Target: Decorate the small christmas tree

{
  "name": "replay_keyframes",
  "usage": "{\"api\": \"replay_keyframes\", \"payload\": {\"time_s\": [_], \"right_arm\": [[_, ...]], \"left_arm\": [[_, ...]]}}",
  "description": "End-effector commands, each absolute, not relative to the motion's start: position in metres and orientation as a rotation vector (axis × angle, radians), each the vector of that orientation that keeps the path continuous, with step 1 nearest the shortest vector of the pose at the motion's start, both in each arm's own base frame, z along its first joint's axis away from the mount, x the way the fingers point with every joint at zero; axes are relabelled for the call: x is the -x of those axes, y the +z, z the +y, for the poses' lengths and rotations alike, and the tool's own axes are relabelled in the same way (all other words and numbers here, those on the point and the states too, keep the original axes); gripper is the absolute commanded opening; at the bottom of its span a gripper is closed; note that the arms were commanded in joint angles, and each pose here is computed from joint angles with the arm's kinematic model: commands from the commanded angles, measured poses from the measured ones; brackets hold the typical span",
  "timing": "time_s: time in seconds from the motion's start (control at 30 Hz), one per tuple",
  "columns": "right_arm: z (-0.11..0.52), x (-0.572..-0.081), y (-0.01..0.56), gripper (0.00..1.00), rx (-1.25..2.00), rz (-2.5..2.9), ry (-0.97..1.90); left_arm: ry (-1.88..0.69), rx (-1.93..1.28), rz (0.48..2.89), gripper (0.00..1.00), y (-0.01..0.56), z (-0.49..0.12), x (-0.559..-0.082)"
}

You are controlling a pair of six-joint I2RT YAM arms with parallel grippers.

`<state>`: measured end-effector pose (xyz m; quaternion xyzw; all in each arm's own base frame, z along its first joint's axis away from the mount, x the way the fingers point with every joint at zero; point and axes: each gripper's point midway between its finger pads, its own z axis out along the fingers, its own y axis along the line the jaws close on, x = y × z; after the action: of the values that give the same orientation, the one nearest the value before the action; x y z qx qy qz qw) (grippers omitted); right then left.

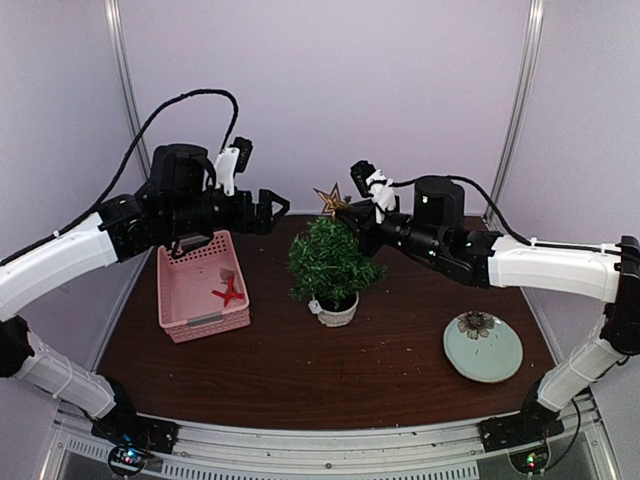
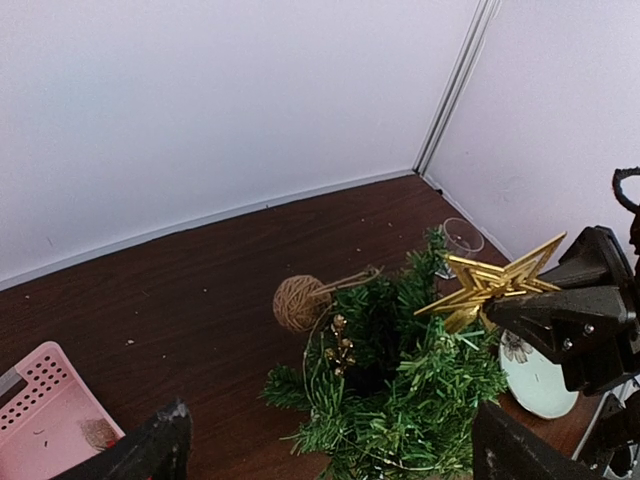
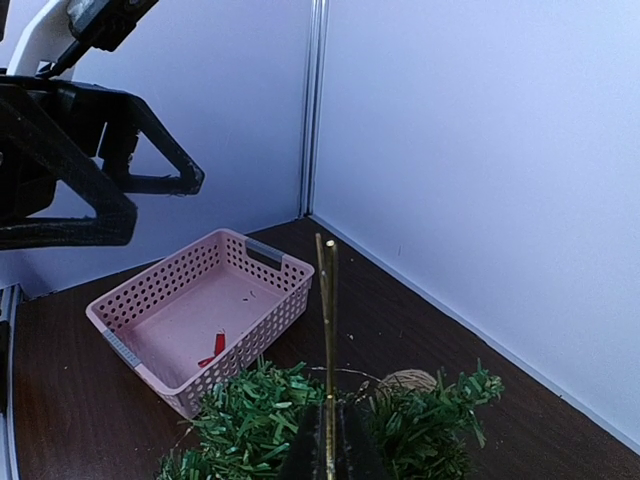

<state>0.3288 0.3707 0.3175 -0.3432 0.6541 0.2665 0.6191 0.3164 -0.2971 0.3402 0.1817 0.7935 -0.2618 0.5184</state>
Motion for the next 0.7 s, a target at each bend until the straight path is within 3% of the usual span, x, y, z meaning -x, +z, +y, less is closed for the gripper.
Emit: {"api": "replay_keyframes", "payload": {"time_s": [0.0, 0.37, 0.57, 0.67], "right_arm": [[0.369, -0.329, 0.291, 0.0, 0.821, 1.562, 0.602], [0.373, -0.331, 0.319, 0.27, 0.807, 1.526, 0.616], [0.365, -0.325, 0.34, 0.54, 0.781, 1.5, 0.618], [0.359, -0.321, 0.349, 0.62, 0.771, 1.495, 0.618]], "left_arm": [[-0.624, -0.432, 1.865, 0.98, 0.354, -0.296, -0.321], [-0.589, -0.408, 1.903, 0.98, 0.345, -0.289, -0.325], [-0.547, -0.331, 1.999, 0.98, 0.327, -0.262, -0.33], [-0.515, -0.243, 2.083, 0.98, 0.308, -0.232, -0.339]]}}
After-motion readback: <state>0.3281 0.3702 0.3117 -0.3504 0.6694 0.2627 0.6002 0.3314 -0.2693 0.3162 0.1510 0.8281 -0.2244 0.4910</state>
